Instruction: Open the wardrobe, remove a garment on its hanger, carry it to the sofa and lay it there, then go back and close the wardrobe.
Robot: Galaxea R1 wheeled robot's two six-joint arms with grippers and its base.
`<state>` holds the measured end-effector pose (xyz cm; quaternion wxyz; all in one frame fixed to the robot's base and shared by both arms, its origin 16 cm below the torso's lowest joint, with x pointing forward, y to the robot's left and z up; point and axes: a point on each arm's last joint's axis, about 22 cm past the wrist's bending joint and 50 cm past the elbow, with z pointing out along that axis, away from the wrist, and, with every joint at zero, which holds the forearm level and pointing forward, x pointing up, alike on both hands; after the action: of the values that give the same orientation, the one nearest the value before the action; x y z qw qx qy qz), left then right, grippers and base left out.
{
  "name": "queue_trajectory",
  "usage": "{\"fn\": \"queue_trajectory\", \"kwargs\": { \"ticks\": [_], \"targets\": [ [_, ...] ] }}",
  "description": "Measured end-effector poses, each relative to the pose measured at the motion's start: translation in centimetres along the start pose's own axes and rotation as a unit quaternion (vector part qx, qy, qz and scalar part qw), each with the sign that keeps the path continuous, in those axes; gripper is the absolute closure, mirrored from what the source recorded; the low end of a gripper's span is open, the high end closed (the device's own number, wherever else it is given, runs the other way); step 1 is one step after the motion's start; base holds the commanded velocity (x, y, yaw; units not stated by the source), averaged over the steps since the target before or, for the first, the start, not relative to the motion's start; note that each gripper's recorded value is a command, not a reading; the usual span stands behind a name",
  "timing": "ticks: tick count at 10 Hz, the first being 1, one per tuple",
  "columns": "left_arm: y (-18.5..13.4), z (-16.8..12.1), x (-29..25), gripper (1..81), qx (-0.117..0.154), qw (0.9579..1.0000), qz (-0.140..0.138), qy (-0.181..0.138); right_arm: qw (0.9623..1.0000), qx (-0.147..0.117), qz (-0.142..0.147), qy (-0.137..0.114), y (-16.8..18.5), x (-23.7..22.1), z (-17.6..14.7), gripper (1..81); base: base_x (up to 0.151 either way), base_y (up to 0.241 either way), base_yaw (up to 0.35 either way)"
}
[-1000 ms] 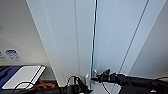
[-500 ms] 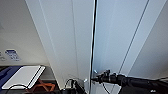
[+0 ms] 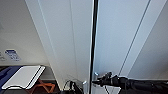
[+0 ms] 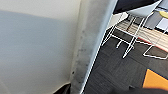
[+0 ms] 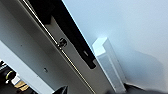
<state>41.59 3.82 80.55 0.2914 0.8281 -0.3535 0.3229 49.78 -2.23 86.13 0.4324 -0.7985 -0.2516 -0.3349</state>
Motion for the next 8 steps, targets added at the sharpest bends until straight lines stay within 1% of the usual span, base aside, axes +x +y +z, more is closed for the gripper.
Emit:
{"fn": "queue_trajectory", "kwargs": {
  "ticks": [4,5,6,8],
  "targets": [
    [0.3,-0.4,-0.3,1.0,-0.002,1.0000,-0.002,-0.002,0.9998,0.017,0.005,-0.007,-1.8,-2.1,-1.7,1.0,0.000,0.000,0.000],
    [0.4,-0.5,-0.5,1.0,-0.006,1.0000,-0.006,0.000,0.9997,0.022,0.008,-0.005,-2.1,-2.6,-2.1,1.0,0.000,0.000,0.000],
    [0.6,-0.8,-0.5,1.0,-0.015,0.9997,-0.018,0.007,0.9994,0.030,0.013,0.003,-2.5,-3.0,-2.4,1.0,0.000,0.000,0.000],
    [1.1,-1.5,-1.2,1.0,-0.036,0.9986,-0.032,0.022,0.9993,0.033,0.016,0.005,-2.6,-3.3,-2.6,1.0,0.000,0.000,0.000]
  ]
}}
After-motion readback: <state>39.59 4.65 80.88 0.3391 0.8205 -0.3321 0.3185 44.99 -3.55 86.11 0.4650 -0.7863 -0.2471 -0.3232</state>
